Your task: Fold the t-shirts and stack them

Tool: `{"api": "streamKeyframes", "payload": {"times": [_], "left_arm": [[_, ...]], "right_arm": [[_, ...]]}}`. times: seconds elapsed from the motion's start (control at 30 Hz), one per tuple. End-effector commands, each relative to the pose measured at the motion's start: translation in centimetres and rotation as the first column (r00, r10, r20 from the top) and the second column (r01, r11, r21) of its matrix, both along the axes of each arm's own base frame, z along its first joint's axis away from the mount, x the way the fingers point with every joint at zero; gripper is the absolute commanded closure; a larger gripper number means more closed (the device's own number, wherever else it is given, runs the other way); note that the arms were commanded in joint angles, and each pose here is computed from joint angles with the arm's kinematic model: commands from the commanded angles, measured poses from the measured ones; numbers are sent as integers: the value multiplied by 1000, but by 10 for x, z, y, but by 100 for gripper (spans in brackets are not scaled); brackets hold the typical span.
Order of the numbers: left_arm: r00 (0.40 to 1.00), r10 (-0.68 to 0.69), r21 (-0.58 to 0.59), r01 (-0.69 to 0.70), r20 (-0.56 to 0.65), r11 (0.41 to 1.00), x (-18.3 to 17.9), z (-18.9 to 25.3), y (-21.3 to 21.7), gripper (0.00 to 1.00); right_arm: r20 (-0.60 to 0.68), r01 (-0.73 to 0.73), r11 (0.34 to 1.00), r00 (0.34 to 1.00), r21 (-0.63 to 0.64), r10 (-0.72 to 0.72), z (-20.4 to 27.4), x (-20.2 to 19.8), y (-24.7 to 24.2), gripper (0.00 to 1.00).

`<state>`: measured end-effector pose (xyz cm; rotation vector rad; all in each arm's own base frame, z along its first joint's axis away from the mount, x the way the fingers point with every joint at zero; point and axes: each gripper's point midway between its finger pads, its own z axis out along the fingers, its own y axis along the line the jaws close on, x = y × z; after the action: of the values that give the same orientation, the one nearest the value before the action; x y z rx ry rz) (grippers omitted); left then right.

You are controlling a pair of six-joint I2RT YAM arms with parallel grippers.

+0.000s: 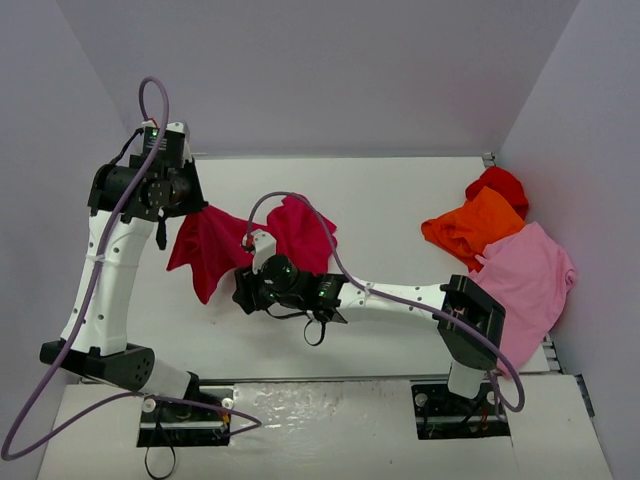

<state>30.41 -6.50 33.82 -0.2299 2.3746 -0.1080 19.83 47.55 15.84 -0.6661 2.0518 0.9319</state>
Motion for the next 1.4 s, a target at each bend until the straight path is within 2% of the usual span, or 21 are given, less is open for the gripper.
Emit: {"api": "streamKeyframes", "payload": {"times": [0.0, 0.1, 0.17, 0.27, 0.5, 0.6, 0.8, 0.97, 1.2, 1.33, 1.37], "left_arm": [[992, -14, -48, 20, 123, 999, 4, 35, -6, 100], [990, -11, -66, 20, 138, 998, 0, 42, -7, 100], [991, -13, -74, 22, 130, 997, -3, 45, -8, 100], [990, -22, -82, 34, 139, 996, -8, 52, -9, 100], [987, -42, -99, 58, 156, 993, -12, 62, -13, 100], [986, -48, -107, 66, 163, 992, -12, 64, -17, 100], [985, -54, -113, 73, 164, 991, -14, 65, -20, 100], [982, -63, -132, 87, 176, 987, -19, 70, -27, 100], [984, -84, -136, 106, 159, 985, -28, 62, -34, 100], [984, -77, -119, 96, 159, 988, -31, 59, -29, 100], [984, -75, -115, 94, 160, 989, -31, 59, -29, 100]], "right_arm": [[114, 87, 996, 990, -29, -83, -3, 18, 2, 53], [129, 74, 997, 989, -21, -71, -6, 21, 11, 51], [128, 33, 999, 991, -4, -32, -9, 17, 26, 42], [158, 52, 998, 986, -21, -48, -17, 16, 35, 34], [222, 66, 997, 973, -36, -56, -27, 1, 50, 33], [237, 79, 996, 969, -29, -70, -25, 3, 54, 32], [271, 88, 996, 959, -12, -81, -13, 10, 69, 20], [303, 128, 992, 945, -5, -121, -10, 24, 83, 21], [368, 192, 981, 914, -21, -171, 0, 43, 93, 32], [381, 210, 977, 907, -44, -178, 2, 48, 88, 60], [383, 218, 975, 906, -51, -183, 2, 49, 86, 70]]}}
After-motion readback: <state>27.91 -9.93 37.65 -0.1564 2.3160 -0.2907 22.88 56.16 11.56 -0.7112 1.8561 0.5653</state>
